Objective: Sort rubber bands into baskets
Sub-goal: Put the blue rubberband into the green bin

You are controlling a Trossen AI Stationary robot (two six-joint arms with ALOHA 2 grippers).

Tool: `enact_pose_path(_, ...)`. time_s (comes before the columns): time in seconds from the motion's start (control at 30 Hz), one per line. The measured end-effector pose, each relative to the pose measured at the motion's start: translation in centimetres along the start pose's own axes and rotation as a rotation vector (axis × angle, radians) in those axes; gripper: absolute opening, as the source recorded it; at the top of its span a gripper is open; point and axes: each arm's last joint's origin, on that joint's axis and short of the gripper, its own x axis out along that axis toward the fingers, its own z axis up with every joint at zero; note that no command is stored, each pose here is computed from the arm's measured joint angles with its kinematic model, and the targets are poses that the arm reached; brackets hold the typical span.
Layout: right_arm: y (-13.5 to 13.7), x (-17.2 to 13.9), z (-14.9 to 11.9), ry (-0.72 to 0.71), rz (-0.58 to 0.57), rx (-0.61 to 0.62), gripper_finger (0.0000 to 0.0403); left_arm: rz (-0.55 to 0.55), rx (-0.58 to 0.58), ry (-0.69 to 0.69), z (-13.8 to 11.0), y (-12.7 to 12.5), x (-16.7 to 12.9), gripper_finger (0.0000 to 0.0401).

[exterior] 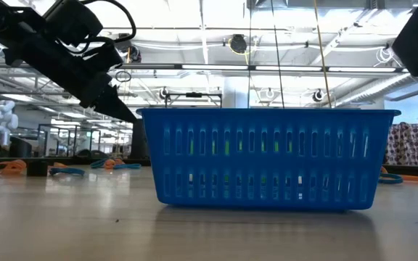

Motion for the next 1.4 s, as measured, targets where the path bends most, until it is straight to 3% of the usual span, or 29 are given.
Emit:
enact_pose_path(0.4,-0.2,-1.9,3.2,0.082,0.112,0.029,0.0001,0.000,-0.001,-0.004,0.0,0.0,0.0,0.0127)
enact_pose_path(0.8,1.5,-6.8,4.6,0.198,-0.042,0.102,0.0000,-0.001,0.000,-0.004,0.0,0.0,0.0,0.0127)
enact_pose_path(1.1,1.7,-8.4,4.3,0.266,-0.127,0.141,0.0000,0.000,0.000,-0.003,0.0,0.0,0.0,0.0127)
enact_pose_path(1.3,1.7,-8.7,4.6,0.254,-0.118,0.072,0.0000,-0.001,0.000,-0.003,0.0,0.0,0.0,0.0127)
enact_pose_path(1.4,1.0,-8.9,5.4,0.182,-0.175,-0.006,0.0000,0.000,0.000,-0.003,0.0,0.0,0.0,0.0127)
